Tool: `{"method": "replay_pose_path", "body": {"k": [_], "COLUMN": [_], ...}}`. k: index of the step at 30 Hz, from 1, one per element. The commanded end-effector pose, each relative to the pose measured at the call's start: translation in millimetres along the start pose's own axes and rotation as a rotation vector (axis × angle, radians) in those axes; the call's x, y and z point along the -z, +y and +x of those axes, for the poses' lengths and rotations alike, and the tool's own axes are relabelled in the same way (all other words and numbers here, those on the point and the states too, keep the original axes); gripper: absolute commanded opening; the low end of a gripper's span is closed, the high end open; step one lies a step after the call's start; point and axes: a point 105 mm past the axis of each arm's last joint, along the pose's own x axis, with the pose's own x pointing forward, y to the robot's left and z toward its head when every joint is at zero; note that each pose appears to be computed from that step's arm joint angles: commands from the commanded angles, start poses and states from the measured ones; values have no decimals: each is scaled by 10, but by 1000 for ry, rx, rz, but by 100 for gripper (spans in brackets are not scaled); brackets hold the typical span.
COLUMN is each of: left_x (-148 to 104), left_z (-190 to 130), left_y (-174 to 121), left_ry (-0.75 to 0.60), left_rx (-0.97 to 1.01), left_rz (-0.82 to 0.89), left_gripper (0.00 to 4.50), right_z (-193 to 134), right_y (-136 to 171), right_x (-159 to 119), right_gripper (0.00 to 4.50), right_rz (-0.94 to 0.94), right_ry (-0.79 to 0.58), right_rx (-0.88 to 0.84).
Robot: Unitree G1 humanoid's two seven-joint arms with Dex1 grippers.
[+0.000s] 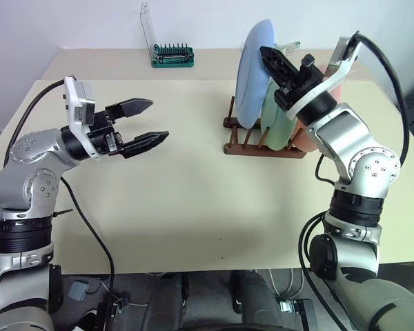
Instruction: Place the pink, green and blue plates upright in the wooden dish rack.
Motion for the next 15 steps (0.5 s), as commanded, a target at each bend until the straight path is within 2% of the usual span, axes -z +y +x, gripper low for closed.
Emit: {"method": "replay_pose_path", "body": {"k": [1, 6, 9, 12, 15], "left_x": [-106, -112, -114, -114, -116], "left_z": [13, 15, 17, 20, 27], "left_y": [8, 15, 18, 16, 14], "left_ry": [-21, -23, -22, -22, -27], "left_rx": [-6, -9, -10, -10, -8], "left_rz": [47, 51, 54, 53, 47], "left_gripper": [446, 446, 450, 450, 450], "right_z": [-7, -40, -51, -51, -43], "right_y": [48, -81, -110, -110, -77], "right_x": [-34, 100, 128, 121, 98], "right_gripper": [0, 0, 88, 230, 398], "right_rz": [-2, -26, -39, -52, -98], "right_ry": [-32, -5, 5, 4, 4], "right_rx": [-33, -5, -6, -8, -19]}}
